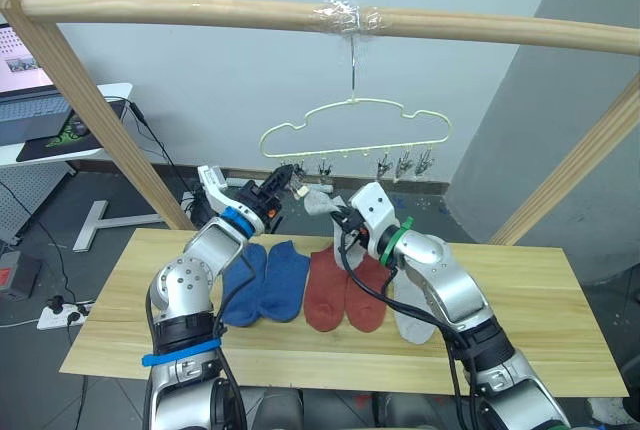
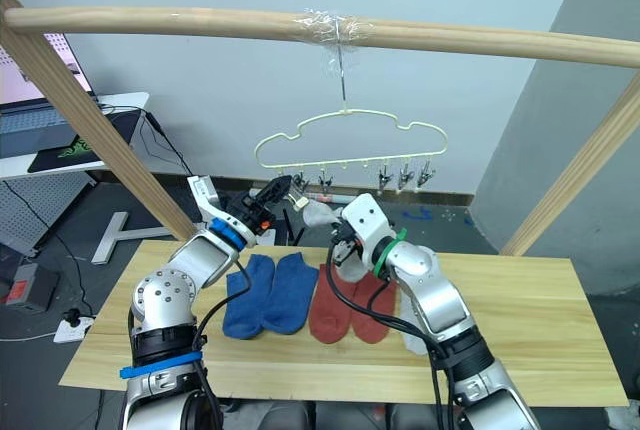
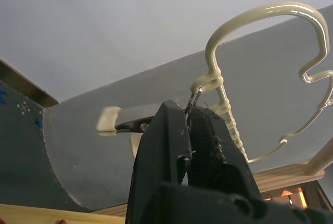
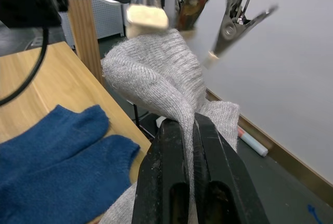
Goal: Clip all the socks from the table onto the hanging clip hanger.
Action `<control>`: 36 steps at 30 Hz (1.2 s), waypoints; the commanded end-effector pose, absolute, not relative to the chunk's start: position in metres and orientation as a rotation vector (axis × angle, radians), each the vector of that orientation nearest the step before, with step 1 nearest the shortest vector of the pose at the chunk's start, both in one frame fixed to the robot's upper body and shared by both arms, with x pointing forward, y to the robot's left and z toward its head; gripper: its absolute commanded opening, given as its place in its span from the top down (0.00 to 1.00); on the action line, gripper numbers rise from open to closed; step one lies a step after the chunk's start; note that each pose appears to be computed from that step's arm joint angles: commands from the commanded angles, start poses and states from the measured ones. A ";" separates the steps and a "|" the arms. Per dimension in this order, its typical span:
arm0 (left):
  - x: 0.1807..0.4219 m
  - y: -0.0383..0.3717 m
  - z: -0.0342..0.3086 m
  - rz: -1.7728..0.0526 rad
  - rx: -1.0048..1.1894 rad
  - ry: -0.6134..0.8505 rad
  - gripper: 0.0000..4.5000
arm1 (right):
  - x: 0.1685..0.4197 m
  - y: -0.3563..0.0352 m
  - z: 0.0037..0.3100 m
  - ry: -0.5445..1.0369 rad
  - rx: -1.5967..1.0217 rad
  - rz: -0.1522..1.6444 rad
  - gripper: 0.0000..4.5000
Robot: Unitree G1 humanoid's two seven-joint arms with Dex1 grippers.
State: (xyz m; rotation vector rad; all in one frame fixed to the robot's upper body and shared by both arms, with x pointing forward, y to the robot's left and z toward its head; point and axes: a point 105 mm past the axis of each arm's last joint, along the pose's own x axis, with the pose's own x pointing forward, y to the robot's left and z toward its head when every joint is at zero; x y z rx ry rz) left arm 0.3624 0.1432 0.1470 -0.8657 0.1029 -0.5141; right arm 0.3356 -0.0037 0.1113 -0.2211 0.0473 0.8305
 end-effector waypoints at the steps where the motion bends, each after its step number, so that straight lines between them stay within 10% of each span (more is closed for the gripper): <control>1: 0.360 0.141 0.159 -0.543 -0.858 0.066 0.99 | 0.334 0.005 0.130 -0.019 -0.231 0.863 1.00; 10: 0.358 0.135 0.159 -0.573 -0.845 0.072 0.99 | 0.334 0.010 0.131 -0.018 -0.196 0.848 1.00; 24: 0.362 0.153 0.161 -0.530 -0.822 0.054 0.04 | 0.331 0.012 0.131 -0.009 -0.170 0.873 1.00; 36: 0.359 0.170 0.153 -0.520 -0.614 0.044 0.03 | 0.310 0.018 0.130 0.146 0.127 1.011 0.15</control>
